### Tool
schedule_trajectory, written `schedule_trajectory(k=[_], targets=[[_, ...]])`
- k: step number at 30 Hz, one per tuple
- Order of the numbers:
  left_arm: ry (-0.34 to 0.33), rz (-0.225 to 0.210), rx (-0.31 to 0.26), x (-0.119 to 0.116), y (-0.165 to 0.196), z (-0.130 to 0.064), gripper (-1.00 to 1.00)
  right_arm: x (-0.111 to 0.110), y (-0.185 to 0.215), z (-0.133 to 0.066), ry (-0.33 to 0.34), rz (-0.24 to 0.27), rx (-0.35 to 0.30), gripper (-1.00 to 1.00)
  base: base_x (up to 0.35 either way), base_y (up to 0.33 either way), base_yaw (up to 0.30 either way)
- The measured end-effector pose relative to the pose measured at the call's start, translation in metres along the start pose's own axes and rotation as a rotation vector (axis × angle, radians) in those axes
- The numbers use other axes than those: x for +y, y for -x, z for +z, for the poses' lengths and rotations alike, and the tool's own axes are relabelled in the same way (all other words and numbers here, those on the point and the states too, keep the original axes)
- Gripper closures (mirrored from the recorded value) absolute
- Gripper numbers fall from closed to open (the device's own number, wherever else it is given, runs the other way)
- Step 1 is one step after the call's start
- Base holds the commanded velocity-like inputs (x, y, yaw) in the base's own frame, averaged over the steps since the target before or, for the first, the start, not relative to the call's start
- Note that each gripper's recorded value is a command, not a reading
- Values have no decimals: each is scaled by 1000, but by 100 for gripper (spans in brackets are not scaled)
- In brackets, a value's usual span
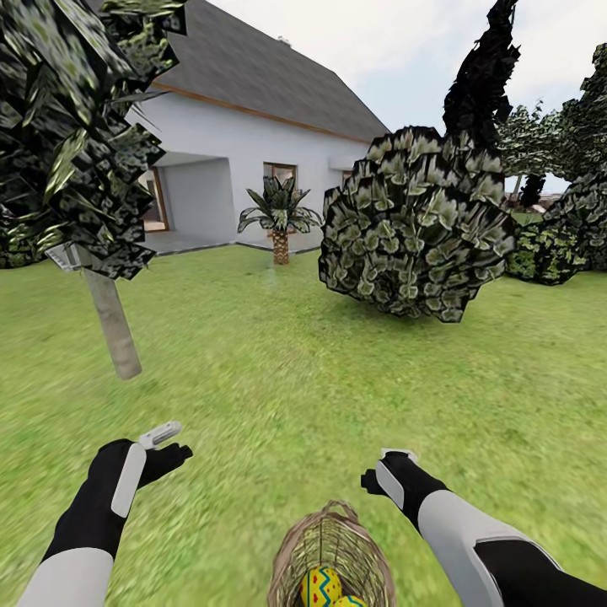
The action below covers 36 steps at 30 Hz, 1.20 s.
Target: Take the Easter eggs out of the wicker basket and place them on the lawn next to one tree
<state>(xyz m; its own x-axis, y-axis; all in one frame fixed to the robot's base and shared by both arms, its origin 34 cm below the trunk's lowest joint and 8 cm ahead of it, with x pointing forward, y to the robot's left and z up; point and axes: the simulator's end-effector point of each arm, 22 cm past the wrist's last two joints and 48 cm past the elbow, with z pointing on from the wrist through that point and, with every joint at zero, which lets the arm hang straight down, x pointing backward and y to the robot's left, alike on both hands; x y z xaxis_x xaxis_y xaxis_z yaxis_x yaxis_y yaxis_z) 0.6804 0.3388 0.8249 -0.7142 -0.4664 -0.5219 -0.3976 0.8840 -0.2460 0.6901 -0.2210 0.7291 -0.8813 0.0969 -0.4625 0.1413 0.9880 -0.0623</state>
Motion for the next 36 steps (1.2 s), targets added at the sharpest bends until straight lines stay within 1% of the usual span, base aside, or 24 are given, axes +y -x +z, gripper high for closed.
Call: schedule_trajectory(k=[4, 10, 17, 23, 36], targets=[[3, -1, -1, 2, -3, 5, -100, 0, -2, 5, -1, -2, -1, -100, -11, 0, 0], [1, -2, 1, 4, -7, 13, -100, 2, -6, 13, 0, -3, -1, -100, -153, 0, 0], [2, -3, -1, 8, -12, 21, -100, 2, -11, 23, -1, -3, -1, -100, -26, 0, 0], [1, -4, -1, 10, -17, 29, -100, 2, -15, 31, -1, -3, -1, -100, -181, 0, 0], [2, -5, -2, 17, -28, 46, -100, 3, -25, 50, -1, -2, -2, -100, -21, 0, 0]])
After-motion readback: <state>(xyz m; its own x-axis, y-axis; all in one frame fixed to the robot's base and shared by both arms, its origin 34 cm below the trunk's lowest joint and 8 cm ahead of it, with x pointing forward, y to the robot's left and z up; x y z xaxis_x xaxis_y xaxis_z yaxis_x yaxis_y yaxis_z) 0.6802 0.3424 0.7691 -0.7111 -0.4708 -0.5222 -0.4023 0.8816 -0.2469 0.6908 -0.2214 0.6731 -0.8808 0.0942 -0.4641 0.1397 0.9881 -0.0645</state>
